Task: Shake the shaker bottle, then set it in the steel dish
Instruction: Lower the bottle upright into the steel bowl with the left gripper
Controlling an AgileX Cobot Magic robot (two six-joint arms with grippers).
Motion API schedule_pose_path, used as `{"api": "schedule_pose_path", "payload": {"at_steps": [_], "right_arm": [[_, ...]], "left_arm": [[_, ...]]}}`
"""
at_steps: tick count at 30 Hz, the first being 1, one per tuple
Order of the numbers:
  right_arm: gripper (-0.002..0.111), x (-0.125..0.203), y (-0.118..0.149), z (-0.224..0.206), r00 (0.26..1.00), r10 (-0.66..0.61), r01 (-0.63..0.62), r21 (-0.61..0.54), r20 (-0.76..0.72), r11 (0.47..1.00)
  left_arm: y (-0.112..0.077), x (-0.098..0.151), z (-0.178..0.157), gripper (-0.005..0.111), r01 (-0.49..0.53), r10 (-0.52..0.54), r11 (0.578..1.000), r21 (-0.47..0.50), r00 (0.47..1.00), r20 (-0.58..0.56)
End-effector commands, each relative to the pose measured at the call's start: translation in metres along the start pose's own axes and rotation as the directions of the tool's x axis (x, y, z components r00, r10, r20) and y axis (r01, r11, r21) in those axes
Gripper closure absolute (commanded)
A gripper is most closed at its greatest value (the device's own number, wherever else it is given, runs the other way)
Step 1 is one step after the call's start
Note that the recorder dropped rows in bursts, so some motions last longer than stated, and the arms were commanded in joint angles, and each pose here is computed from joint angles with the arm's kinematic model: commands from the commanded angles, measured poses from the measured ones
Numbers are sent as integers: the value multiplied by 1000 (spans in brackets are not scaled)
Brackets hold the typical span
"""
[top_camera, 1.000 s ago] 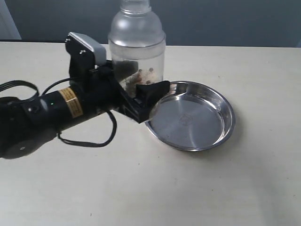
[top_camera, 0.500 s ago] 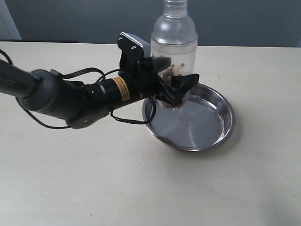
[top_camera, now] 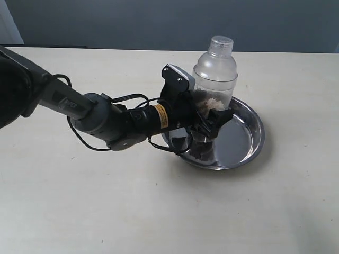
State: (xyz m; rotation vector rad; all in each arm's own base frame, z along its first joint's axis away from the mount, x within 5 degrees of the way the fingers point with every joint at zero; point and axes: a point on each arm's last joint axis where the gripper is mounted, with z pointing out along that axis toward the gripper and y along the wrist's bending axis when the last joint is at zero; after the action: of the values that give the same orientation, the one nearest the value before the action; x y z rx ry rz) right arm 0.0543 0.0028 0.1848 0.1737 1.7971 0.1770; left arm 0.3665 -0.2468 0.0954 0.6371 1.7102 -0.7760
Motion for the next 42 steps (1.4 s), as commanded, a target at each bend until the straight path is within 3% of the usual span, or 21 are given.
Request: {"api": "schedule_pose_path", "payload": {"at_steps": [1,18,27,36,42], "right_arm": [[109,-1,0,0,1000,-7,7,-3,14,1000],[109,-1,0,0,1000,-7,7,-3,14,1000],[109,-1,0,0,1000,-7,7,-3,14,1000],[109,-1,0,0,1000,-7,7,-3,14,1000],[109,-1,0,0,1000,-7,7,-3,14,1000]], "left_arm": [[-1,-9,2,107,4,-5,1000,6,998,64],[1,-2,3,107,3,-3,1000,-15,1000,1],[5,25,5,107,66,-68,997,-26,996,-66],[-2,26,6,107,55,-53,997,62,998,-25],[-10,34,4,107,4,13,988,156,994,-108]]}}
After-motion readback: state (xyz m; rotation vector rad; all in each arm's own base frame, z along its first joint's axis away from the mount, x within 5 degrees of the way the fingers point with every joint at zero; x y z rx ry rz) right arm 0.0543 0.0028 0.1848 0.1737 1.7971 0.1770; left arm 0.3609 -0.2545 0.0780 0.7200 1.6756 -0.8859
